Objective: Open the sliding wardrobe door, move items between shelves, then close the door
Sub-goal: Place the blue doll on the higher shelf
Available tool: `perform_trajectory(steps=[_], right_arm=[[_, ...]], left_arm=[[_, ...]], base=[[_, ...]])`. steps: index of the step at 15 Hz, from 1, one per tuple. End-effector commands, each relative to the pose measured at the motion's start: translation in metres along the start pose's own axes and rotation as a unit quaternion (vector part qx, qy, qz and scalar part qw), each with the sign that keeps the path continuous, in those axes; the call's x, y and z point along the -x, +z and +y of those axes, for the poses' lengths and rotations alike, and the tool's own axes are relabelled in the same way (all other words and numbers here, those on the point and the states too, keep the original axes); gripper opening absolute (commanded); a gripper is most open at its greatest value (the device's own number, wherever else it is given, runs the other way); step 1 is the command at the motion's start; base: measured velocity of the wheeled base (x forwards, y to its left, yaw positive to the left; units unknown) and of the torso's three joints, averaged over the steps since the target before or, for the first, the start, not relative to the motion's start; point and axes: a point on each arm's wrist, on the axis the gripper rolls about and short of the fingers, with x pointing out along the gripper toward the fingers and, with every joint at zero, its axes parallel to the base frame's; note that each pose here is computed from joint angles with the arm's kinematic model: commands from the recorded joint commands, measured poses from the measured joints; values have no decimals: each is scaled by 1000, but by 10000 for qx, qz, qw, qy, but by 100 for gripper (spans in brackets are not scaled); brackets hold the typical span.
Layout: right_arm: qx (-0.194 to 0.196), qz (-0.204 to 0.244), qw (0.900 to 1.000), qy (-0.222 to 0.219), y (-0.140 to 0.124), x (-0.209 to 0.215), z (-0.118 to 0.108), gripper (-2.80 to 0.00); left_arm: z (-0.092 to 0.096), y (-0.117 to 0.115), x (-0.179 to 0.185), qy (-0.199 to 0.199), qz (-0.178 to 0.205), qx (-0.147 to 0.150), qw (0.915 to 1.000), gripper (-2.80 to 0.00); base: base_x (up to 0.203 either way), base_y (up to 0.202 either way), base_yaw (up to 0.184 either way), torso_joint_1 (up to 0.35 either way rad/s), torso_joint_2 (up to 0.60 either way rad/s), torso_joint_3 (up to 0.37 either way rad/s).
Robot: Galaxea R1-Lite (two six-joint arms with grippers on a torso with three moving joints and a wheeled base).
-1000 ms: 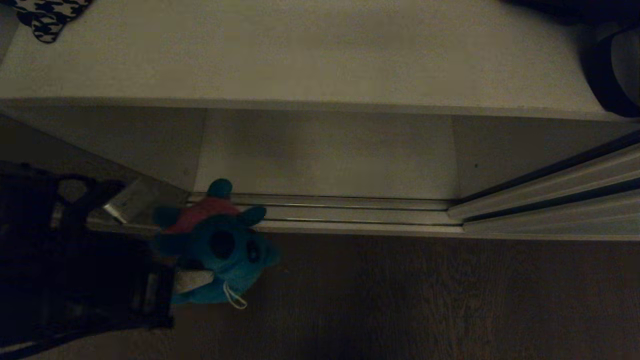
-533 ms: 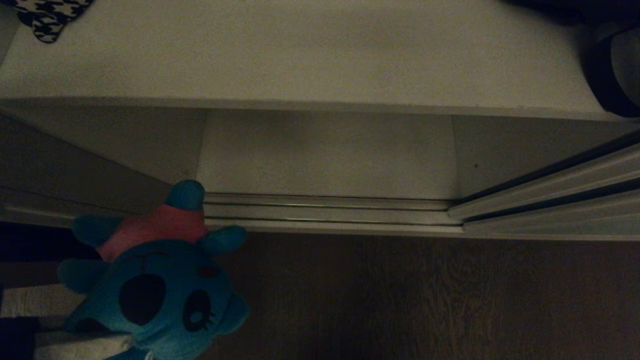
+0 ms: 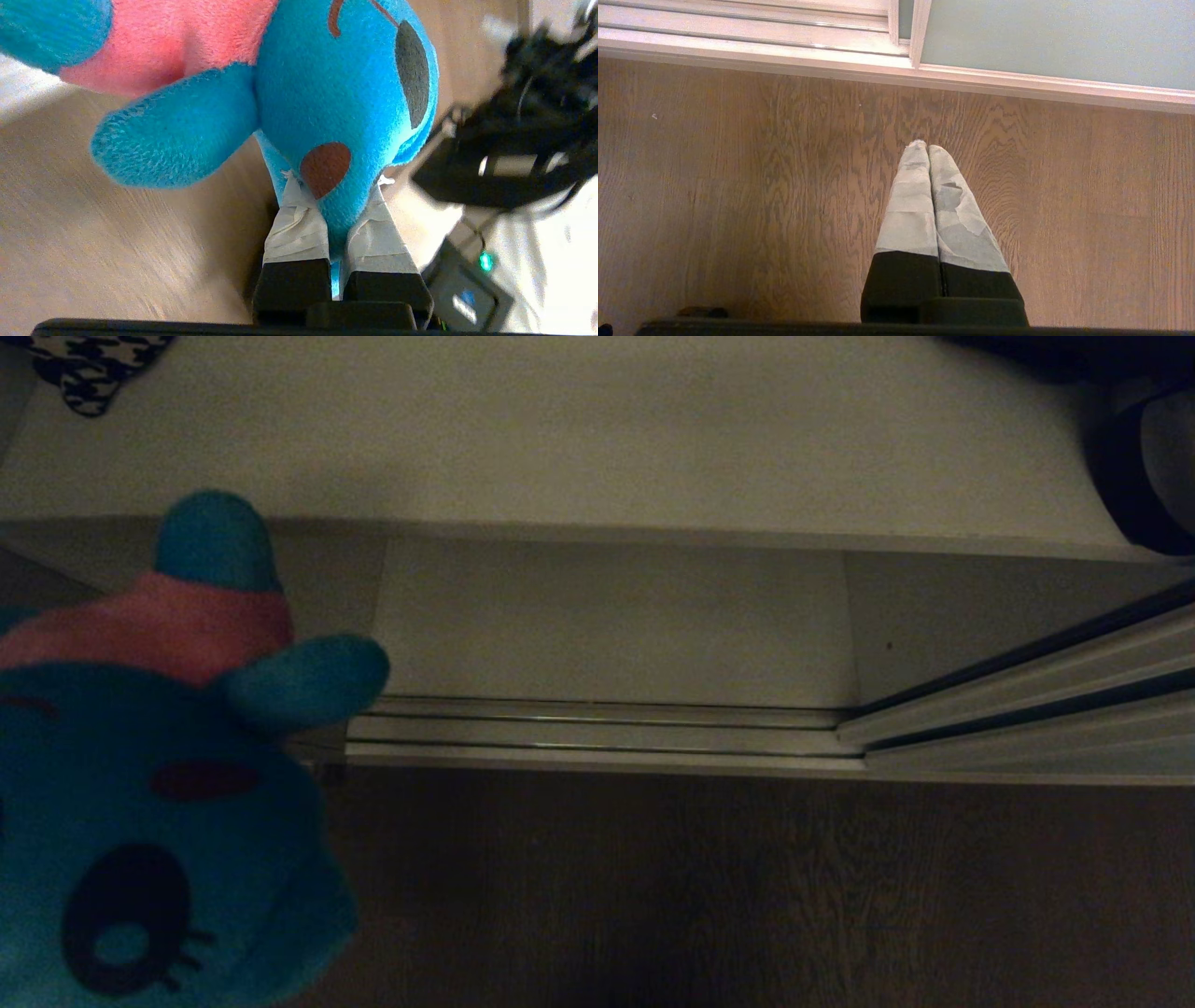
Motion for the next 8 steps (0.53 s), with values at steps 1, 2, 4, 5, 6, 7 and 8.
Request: perform_trajectory(steps=[1,2,4,5,6,7,8], right_arm=[[0,-17,10000,7,0,0,0,-280],[0,-17,10000,-1,0,0,0,-280],[0,-17,10000,3,0,0,0,-280],[0,-17,10000,7,0,0,0,-280],[0,-17,10000,-1,0,0,0,-280],[0,-17,10000,2,0,0,0,-280],[0,-17,10000,-1,0,0,0,-280]], left_arm=[[6,22,-9,2,-37,-19,10000,-280],[9,34,-16,15,-57,-32,10000,-280],[19,61,-34,33,-135,-65,9999,-280],[25,75,-44,44,-204,-96,9997,-280],[31,91,-55,69,-313,-145,9994,-280],[36,107,-64,100,-471,-220,9986,-280],[39,122,-71,109,-637,-308,9974,-280]], base=[[0,0,0,0,0,0],[0,0,0,0,0,0],[0,0,0,0,0,0],[0,0,0,0,0,0],[0,0,0,0,0,0],[0,0,0,0,0,0],[0,0,0,0,0,0]])
